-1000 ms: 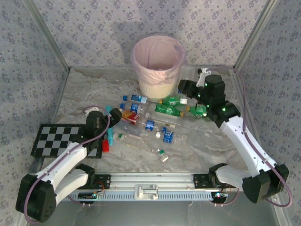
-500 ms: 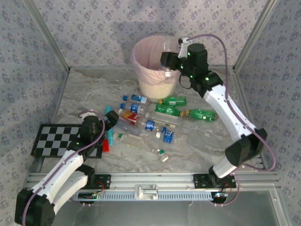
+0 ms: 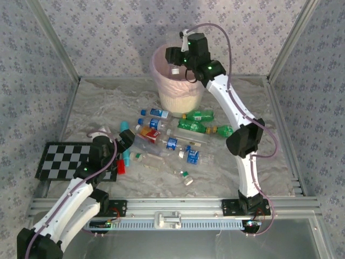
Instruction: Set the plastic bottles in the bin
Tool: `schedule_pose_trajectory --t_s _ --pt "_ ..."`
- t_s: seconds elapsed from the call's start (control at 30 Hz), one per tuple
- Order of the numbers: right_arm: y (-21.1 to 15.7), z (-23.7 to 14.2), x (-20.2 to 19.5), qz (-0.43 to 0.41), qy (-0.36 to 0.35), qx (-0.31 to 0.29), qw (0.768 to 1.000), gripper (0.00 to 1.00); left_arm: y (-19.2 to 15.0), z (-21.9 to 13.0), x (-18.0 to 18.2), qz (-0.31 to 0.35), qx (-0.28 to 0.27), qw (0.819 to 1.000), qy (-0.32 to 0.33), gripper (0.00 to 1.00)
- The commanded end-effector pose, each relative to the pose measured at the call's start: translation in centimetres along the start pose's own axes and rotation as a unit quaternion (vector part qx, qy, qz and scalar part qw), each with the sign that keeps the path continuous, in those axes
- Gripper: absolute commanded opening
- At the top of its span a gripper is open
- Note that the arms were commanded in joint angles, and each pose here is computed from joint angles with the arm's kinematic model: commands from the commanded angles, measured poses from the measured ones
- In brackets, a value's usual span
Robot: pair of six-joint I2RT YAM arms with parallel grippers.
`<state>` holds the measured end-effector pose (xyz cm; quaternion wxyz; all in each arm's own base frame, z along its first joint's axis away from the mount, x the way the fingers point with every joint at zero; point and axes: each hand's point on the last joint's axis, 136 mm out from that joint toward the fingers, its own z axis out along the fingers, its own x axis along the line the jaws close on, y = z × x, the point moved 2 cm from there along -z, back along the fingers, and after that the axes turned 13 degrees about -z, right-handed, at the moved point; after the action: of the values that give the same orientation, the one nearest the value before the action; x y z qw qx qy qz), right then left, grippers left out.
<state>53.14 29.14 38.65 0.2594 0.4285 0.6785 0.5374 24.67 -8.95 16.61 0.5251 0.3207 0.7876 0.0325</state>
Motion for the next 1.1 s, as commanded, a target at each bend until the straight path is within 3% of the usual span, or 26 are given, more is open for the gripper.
schedule_pose_trajectory --t_s 0.0,0.23,0.4,0.63,0.73,1.07 --pt "-1.3 1.1 -0.4 -0.013 -0.016 0.024 1.000 0.49 -0.4 -0.4 0.8 0.012 0.008 1.000 0.009 1.00" --pt "-4.5 3.2 -0.5 -0.020 -0.027 0.060 0.998 0.51 -0.5 -1.1 1.2 0.028 0.012 0.999 0.018 1.00" --pt "-5.7 3.9 -0.8 -0.020 -0.033 0.073 0.997 0.60 -0.8 -1.6 1.8 0.037 0.018 0.999 0.027 1.00" --pt "-4.9 3.7 -0.6 -0.021 -0.033 0.062 0.997 0.83 -0.8 -2.1 2.0 0.032 0.016 0.999 0.026 1.00" --pt "-3.9 3.0 -0.3 -0.028 -0.031 0.055 0.998 1.00 -0.9 -2.0 2.0 0.029 0.017 0.999 0.026 1.00" --pt "1.2 -4.0 2.0 -0.095 -0.057 0.018 0.994 1.00 -0.7 -1.6 1.3 -0.008 0.010 1.000 0.004 1.00"
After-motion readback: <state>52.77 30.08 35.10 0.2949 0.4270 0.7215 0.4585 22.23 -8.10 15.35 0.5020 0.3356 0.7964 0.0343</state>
